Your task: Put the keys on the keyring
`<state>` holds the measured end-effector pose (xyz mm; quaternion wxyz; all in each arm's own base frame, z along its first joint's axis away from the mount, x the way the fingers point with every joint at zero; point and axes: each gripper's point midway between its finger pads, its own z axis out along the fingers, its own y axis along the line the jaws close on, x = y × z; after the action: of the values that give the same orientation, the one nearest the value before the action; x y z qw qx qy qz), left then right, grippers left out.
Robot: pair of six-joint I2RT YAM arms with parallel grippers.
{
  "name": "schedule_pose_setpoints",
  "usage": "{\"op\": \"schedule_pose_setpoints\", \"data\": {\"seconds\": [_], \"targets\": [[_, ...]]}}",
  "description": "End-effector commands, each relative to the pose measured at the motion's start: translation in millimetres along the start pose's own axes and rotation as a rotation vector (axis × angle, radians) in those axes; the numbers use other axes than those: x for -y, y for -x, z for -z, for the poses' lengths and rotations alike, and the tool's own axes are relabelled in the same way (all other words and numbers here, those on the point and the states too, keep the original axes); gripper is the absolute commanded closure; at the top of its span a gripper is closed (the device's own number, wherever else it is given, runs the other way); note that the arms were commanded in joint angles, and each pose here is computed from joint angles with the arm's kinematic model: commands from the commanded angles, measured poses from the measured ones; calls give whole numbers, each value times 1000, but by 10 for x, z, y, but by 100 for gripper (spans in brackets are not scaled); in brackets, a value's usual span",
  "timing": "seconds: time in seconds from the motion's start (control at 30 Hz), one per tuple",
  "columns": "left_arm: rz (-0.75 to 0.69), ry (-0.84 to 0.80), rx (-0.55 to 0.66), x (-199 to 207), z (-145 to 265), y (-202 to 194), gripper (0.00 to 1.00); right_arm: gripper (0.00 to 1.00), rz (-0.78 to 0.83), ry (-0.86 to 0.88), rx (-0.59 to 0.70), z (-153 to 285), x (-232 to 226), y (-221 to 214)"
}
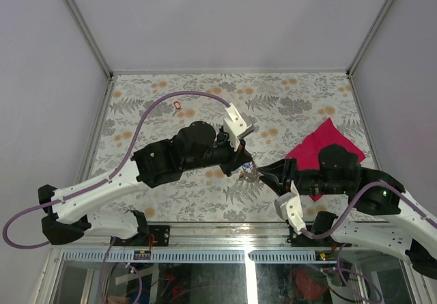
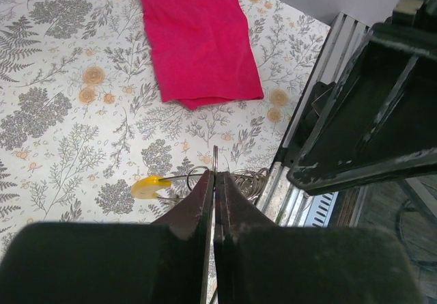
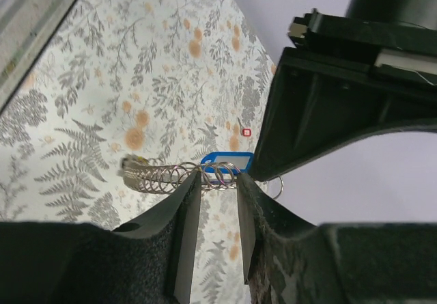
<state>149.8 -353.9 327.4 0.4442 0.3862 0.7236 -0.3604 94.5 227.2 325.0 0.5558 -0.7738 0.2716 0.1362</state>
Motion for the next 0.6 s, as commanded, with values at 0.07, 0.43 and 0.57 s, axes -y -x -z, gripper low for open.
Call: {"op": "schedule_pose_setpoints", "data": {"seconds": [0.07,0.43,0.57], "targets": [[28,-18,65,28,59,230,100,66,191,-46,-106,-5,272,-73],[33,-23,56,21,31,200,100,69,207,-48,-108,-72,299,-82],[37,-21,55,16,33,196,100,69,204,-25,-129,-111,240,-147]]}}
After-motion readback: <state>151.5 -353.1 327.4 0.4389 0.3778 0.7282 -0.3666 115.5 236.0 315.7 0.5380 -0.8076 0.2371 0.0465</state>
